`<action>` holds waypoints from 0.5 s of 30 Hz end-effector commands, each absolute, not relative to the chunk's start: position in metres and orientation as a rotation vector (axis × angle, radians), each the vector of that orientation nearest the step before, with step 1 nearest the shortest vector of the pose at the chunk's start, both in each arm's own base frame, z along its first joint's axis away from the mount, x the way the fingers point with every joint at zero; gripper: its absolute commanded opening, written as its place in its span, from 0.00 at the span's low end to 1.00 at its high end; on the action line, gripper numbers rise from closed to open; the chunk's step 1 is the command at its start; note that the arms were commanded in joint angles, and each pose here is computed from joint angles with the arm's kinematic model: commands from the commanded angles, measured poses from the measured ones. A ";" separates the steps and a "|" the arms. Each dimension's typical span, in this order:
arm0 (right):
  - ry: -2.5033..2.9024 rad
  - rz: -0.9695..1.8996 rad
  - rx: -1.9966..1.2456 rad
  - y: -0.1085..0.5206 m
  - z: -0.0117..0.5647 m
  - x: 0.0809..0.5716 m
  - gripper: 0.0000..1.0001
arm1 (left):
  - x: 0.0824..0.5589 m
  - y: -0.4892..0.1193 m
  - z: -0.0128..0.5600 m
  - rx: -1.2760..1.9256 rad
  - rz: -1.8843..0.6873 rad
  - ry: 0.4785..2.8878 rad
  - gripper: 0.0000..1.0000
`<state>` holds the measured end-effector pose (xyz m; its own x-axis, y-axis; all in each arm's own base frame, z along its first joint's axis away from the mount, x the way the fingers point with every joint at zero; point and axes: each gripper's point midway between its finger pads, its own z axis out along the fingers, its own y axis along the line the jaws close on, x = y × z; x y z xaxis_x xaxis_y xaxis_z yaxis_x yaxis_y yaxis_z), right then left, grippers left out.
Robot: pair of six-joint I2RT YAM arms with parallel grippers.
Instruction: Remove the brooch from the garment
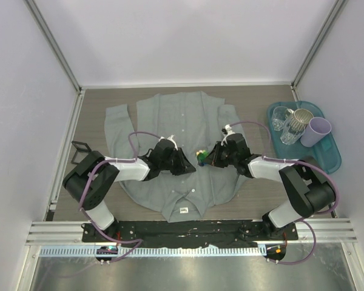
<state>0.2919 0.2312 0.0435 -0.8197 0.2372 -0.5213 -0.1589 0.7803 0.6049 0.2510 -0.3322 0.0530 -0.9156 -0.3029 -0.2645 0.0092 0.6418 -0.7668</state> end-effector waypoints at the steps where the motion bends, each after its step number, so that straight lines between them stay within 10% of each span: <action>1: 2.339 1.034 0.109 0.240 0.052 0.289 0.01 | 0.254 -0.341 0.053 -0.197 -1.200 2.487 0.15; 15: 2.193 1.507 0.288 0.273 0.096 0.280 0.01 | 0.263 -0.316 0.076 -0.200 -1.091 2.423 0.14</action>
<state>0.2801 0.2555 0.0525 -0.8688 0.3971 -0.2960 -0.0358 0.5457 0.8372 0.2552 -0.3236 0.0603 -0.9024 -0.3097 -0.2996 0.0207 0.6634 -0.7480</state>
